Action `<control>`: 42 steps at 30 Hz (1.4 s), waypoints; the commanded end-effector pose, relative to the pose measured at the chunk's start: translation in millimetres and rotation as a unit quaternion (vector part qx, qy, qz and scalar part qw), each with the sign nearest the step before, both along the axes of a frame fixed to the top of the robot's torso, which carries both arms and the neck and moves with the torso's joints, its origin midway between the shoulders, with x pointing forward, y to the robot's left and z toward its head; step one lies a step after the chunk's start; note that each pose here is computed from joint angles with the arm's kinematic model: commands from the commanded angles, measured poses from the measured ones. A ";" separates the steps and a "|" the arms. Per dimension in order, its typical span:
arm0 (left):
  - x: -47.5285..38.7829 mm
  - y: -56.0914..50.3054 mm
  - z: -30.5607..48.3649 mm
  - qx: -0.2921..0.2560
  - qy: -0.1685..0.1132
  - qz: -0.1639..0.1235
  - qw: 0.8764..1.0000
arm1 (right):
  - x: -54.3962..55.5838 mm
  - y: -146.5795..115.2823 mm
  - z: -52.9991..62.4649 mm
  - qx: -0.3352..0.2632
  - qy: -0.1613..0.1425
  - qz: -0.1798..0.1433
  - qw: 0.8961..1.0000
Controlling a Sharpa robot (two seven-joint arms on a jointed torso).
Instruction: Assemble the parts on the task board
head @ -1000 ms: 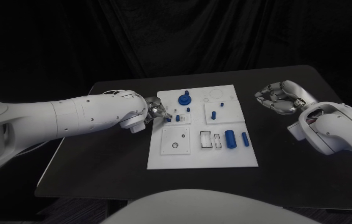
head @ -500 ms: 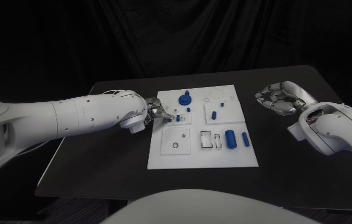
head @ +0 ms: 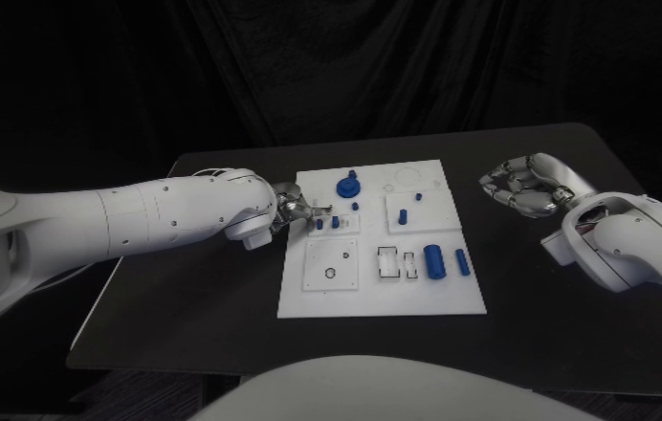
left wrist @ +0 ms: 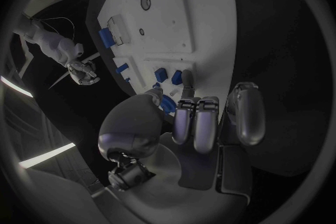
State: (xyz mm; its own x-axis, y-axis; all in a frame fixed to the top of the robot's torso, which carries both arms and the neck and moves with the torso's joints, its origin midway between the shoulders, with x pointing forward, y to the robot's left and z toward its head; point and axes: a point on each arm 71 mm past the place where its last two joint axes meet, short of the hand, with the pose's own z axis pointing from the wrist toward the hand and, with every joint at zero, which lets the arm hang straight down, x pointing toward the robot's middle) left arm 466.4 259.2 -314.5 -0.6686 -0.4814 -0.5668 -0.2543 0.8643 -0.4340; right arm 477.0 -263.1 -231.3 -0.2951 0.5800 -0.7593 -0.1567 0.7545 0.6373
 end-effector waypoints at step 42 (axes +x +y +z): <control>4.7 -16.2 46.6 -0.049 -0.383 -0.274 0.881 | -4.0 -7.9 0.6 0.001 -0.009 -0.005 1.000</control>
State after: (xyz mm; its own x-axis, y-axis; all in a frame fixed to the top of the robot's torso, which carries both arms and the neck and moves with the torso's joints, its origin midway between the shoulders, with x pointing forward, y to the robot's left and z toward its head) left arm 475.5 251.8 -272.4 -0.3358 -0.4232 -0.8415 0.4111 0.7379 -0.5352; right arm 473.8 -270.9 -231.1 -0.2884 0.5828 -0.7597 -0.1501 0.7561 0.6370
